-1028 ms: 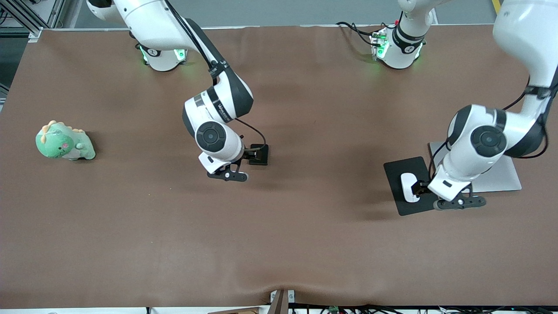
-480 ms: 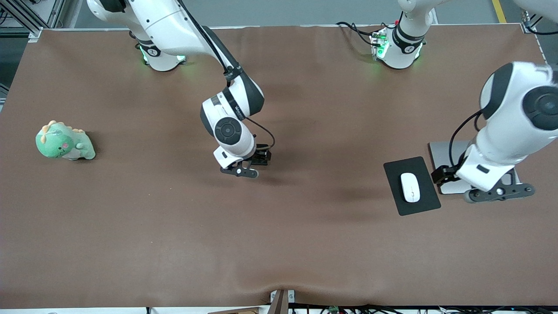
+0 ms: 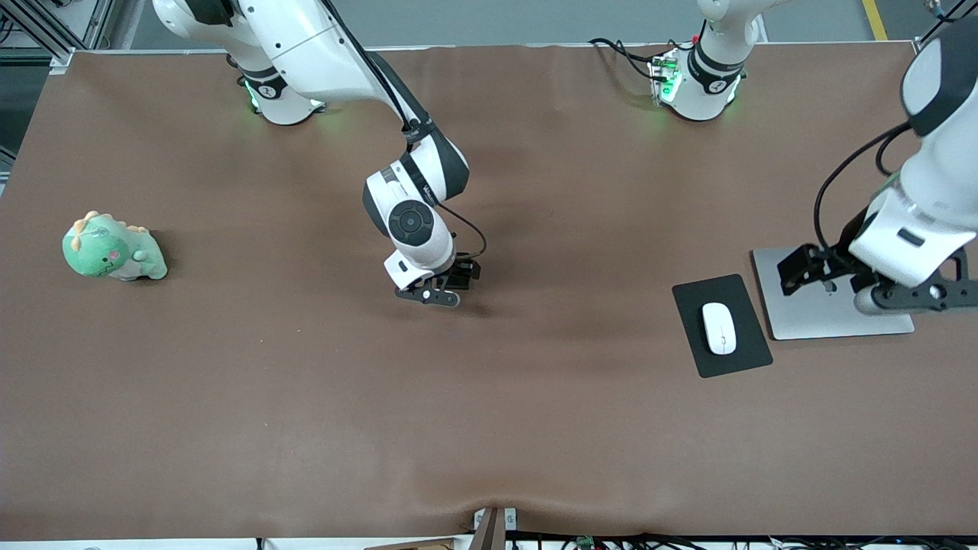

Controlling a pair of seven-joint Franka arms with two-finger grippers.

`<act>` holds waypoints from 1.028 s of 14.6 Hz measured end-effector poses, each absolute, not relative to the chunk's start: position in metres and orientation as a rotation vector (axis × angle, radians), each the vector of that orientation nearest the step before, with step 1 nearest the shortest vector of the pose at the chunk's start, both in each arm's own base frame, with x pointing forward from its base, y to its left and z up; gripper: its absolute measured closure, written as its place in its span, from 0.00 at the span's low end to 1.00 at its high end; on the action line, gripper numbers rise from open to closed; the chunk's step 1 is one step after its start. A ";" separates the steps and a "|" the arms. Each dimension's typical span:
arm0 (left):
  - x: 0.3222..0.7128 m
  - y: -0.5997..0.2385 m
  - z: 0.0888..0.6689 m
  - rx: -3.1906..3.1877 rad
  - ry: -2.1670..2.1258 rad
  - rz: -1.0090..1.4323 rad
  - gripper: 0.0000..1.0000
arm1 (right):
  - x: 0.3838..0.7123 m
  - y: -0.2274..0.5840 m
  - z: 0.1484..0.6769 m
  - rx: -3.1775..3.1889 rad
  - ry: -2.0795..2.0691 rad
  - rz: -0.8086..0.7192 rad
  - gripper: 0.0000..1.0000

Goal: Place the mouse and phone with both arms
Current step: 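Release the mouse on the pad while the right gripper grasps the phone, then lift the black phone with the right gripper toward the green plush toy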

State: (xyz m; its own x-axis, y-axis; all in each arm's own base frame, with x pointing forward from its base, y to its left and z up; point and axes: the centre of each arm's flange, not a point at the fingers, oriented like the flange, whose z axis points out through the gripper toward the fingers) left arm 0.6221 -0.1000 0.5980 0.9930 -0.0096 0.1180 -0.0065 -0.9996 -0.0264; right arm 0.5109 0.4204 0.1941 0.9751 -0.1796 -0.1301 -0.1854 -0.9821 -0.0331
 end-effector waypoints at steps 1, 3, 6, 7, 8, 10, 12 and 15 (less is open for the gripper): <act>0.615 -0.099 0.607 -3.112 0.015 -0.176 0.00 | 0.509 0.422 0.193 -3.078 0.288 0.197 0.00; 0.601 -0.096 0.624 -3.133 -0.013 -0.154 0.00 | 0.507 0.424 0.192 -3.077 0.306 0.194 0.00; 0.582 -0.097 0.644 -3.137 -0.025 -0.134 0.00 | 0.501 0.430 0.186 -3.075 0.313 0.179 0.00; 0.575 -0.098 0.648 -3.131 -0.024 -0.130 0.00 | 0.499 0.431 0.183 -3.078 0.309 0.179 0.00; 0.569 -0.099 0.651 -3.129 -0.024 -0.128 0.00 | 0.498 0.432 0.180 -3.080 0.307 0.180 0.00; 0.558 -0.100 0.653 -3.137 -0.024 -0.115 0.00 | 0.496 0.431 0.175 -3.086 0.307 0.188 0.00; 0.550 -0.098 0.653 -3.140 -0.029 -0.095 0.00 | 0.495 0.429 0.172 -3.092 0.309 0.197 0.06; 0.547 -0.095 0.652 -3.140 -0.036 -0.080 0.00 | 0.495 0.429 0.173 -3.091 0.308 0.194 0.19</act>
